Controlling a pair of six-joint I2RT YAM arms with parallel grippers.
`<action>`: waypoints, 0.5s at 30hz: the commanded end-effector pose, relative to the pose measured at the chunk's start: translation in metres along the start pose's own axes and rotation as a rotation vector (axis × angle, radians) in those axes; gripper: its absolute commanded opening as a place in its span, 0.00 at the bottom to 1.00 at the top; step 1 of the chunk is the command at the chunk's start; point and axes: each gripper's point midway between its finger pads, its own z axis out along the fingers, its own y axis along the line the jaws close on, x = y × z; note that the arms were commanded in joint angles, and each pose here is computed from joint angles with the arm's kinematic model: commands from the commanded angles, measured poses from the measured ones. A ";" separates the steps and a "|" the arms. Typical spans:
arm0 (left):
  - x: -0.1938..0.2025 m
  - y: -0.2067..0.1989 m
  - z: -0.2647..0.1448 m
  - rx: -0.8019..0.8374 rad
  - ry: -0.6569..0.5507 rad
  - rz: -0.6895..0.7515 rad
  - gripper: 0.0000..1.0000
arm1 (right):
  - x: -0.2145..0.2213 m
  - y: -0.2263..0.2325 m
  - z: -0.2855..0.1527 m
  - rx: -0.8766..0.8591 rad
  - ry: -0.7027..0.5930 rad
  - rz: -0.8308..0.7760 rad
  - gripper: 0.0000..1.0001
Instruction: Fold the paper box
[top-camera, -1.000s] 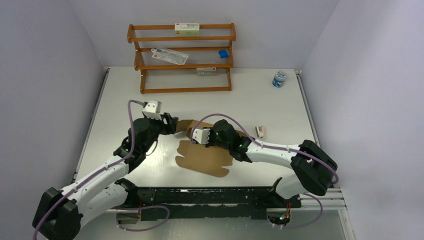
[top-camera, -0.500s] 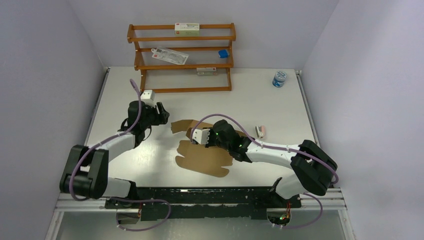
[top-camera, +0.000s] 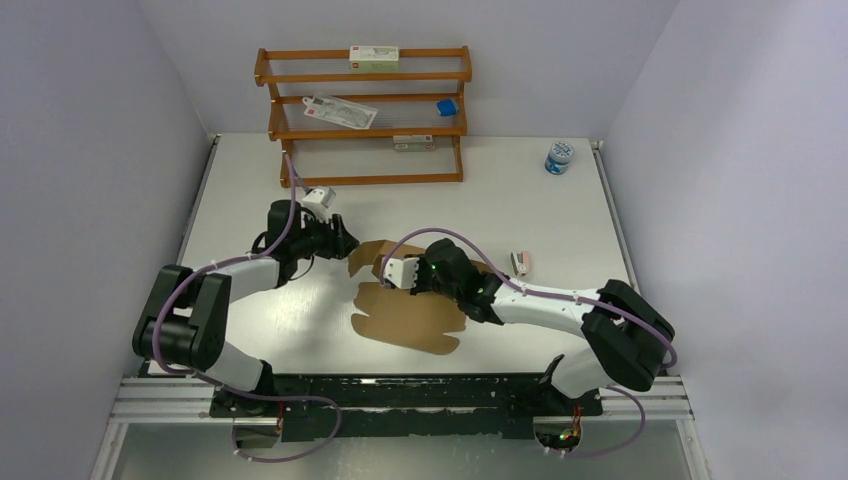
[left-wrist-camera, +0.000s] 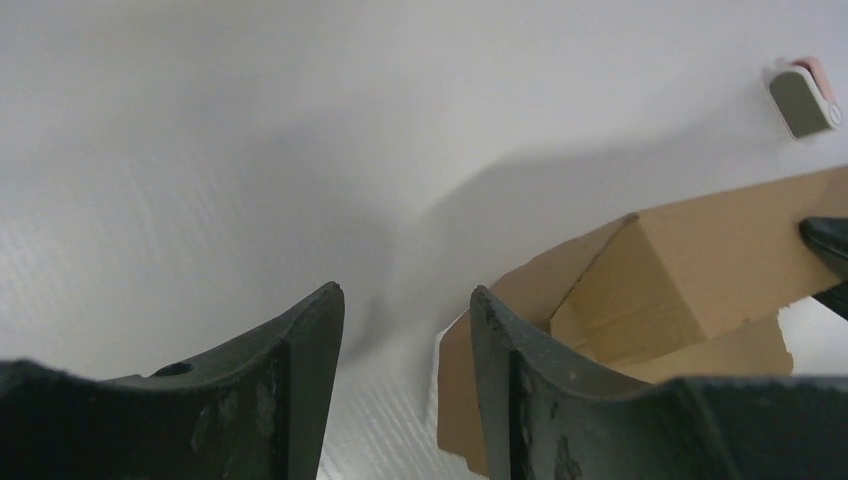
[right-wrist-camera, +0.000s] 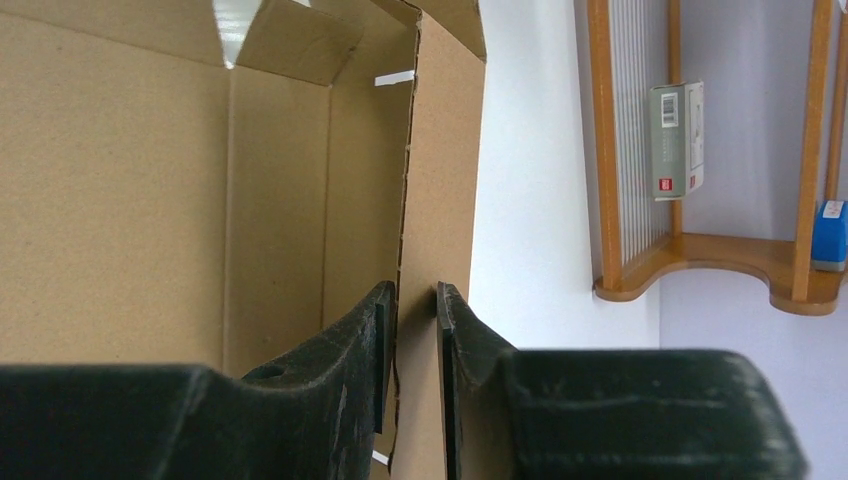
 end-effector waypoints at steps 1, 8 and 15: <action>-0.007 -0.029 0.000 0.112 -0.013 0.074 0.54 | -0.004 0.000 0.003 -0.013 0.002 -0.011 0.26; 0.004 -0.049 -0.002 0.164 0.014 0.090 0.51 | -0.003 -0.001 0.004 -0.010 0.006 -0.015 0.26; 0.022 -0.063 -0.008 0.129 0.048 0.053 0.43 | -0.001 -0.001 0.001 -0.001 0.008 -0.019 0.26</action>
